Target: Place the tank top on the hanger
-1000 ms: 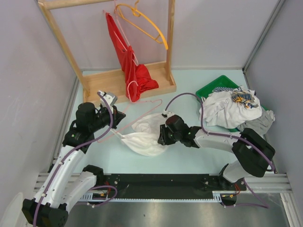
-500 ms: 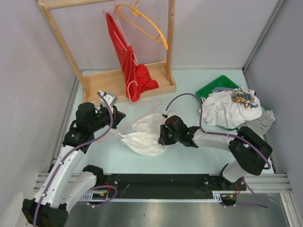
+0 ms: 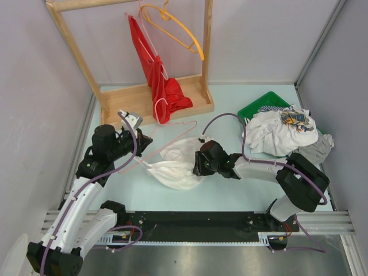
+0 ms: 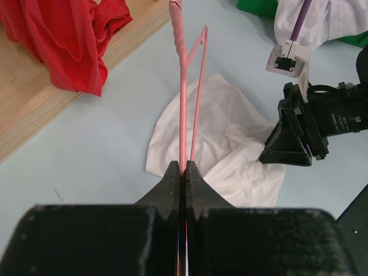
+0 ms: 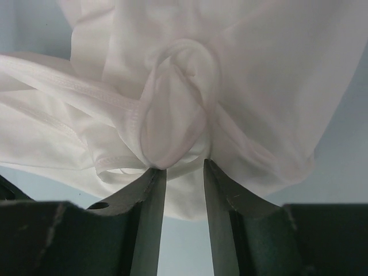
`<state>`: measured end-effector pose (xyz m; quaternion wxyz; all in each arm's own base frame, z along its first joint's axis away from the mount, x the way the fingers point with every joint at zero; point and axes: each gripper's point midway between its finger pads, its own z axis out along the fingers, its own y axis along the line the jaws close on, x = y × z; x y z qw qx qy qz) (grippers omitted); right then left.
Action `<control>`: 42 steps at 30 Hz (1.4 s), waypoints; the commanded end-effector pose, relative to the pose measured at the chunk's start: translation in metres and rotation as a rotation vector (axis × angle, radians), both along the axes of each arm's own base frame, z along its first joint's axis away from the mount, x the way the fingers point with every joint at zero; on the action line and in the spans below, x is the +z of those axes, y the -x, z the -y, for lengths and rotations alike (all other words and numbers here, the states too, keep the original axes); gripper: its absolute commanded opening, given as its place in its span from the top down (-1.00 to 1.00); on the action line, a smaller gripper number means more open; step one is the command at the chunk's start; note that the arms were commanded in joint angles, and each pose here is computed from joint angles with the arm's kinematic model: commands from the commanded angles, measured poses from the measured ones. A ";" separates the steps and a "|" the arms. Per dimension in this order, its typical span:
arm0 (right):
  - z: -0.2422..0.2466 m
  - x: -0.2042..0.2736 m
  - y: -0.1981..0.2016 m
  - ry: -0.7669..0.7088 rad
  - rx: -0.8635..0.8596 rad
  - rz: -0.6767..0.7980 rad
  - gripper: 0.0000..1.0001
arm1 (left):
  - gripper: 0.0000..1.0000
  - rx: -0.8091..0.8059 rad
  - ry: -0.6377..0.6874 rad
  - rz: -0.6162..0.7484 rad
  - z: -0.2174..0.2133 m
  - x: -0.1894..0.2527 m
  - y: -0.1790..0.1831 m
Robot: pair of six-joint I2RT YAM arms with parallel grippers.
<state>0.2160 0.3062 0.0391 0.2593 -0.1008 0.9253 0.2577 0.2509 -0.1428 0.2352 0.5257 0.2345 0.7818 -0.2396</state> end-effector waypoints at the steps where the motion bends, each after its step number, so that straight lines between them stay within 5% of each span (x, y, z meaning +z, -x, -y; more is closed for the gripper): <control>1: -0.003 0.007 -0.015 -0.020 -0.052 0.037 0.24 | 1.00 -0.004 0.025 0.038 0.001 0.011 0.000; 16: -0.007 -0.002 -0.014 -0.026 -0.040 0.012 0.31 | 1.00 -0.006 0.026 0.036 0.001 0.011 0.000; 19: -0.007 0.000 -0.015 -0.021 -0.035 0.015 0.54 | 1.00 -0.006 0.026 0.038 0.001 0.011 0.000; 20: -0.007 0.001 -0.015 -0.016 -0.038 0.014 0.82 | 1.00 -0.005 0.026 0.038 0.001 0.011 0.000; 22: -0.003 0.004 -0.017 -0.001 -0.048 0.023 1.00 | 1.00 -0.007 0.024 0.040 0.001 0.011 0.001; 42: 0.124 0.070 -0.095 0.064 -0.296 0.200 1.00 | 1.00 -0.343 0.153 0.126 0.042 0.039 0.048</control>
